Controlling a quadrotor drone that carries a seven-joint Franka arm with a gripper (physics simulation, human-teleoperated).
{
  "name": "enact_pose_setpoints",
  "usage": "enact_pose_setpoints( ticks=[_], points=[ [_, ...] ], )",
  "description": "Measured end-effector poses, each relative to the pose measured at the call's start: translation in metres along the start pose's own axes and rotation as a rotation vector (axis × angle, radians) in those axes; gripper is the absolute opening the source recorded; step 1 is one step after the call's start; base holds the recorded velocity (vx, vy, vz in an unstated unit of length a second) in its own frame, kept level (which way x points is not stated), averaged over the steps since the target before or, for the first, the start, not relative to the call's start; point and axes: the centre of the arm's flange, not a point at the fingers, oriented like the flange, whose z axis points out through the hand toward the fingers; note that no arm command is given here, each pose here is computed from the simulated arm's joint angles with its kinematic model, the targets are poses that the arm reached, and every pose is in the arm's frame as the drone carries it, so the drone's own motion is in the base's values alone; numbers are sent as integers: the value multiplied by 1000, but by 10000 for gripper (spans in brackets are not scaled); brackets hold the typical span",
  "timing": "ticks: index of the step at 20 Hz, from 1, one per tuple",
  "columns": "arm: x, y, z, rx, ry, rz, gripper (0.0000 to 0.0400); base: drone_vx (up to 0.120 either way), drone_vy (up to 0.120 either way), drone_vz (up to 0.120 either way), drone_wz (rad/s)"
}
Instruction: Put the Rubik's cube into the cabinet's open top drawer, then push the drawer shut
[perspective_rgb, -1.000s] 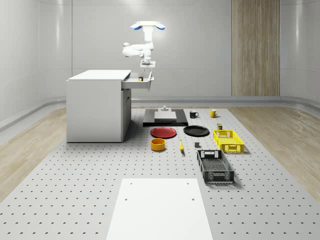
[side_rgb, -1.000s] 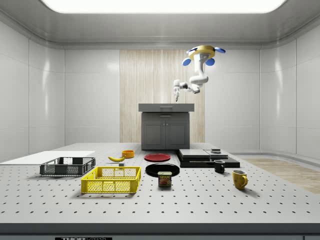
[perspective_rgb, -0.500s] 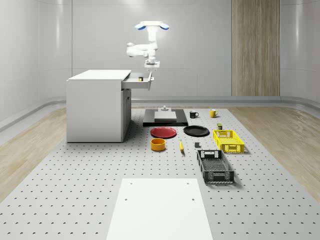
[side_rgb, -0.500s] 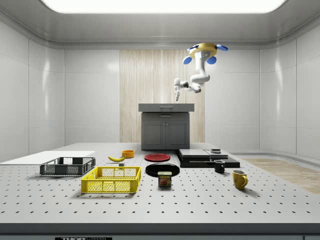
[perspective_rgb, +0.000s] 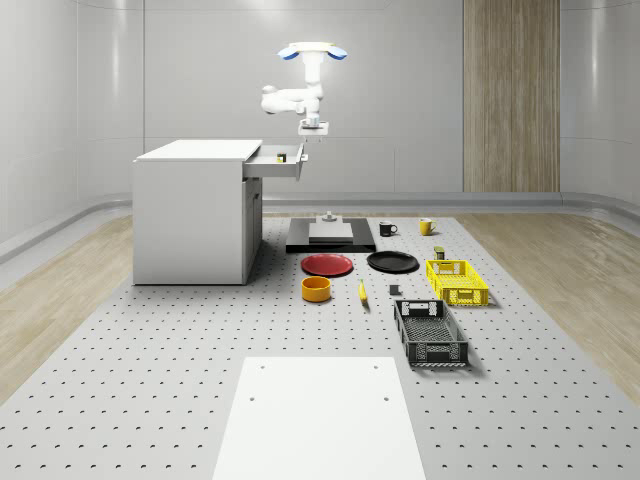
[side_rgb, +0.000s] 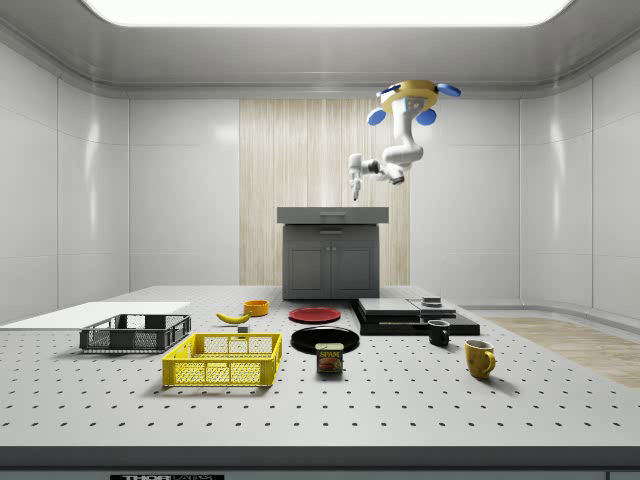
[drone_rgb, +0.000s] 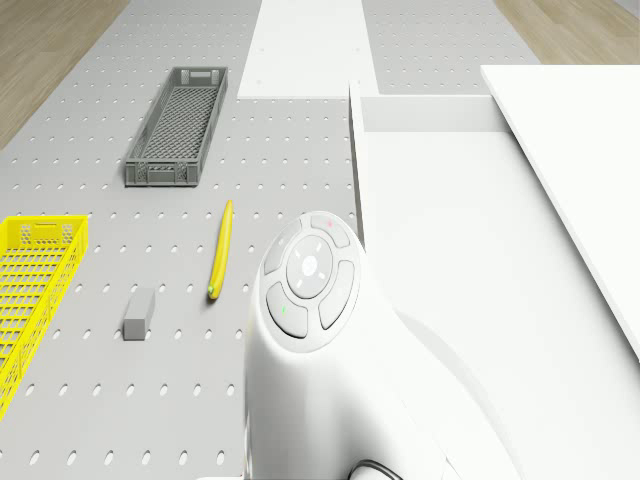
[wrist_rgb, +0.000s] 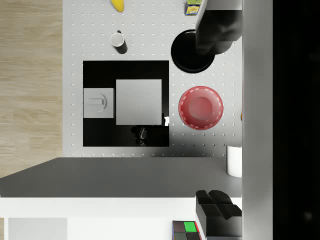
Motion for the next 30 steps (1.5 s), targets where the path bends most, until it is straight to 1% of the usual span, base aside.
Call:
enact_pose_setpoints(
  ticks=[10, 11, 12, 13, 14, 16, 19, 21, 24, 28, 30],
  points=[
    [0, 0, 0, 0, 0, 0, 400, 0, 120, 0, 0],
    [2, 5, 2, -66, 69, -8, 400, 0, 120, 0, 0],
    [-7, 4, 5, -176, 182, -13, 400, 0, 120, 0, 0],
    [-11, 1, 11, -296, 288, 27, 400, 0, 120, 0, 0],
    [-13, -2, 18, -408, 383, 70, 400, 0, 0, 0, 0],
    [-18, -11, 35, -609, 555, 112, 400, 0, 0, -100, 0],
    [-37, -32, 58, -814, 768, 79, 400, 0, 0, -120, 0],
    [-47, -44, 70, -904, 868, 57, 400, 0, 0, -120, 0],
    [-57, -56, 83, -990, 968, 34, 400, 0, -67, -120, 0],
    [-65, -64, 92, -1053, 1041, 16, 400, 0, -120, -120, 0],
    [-67, -67, 94, -1071, 1062, 11, 400, 0, -120, 0, 0]
  ],
)
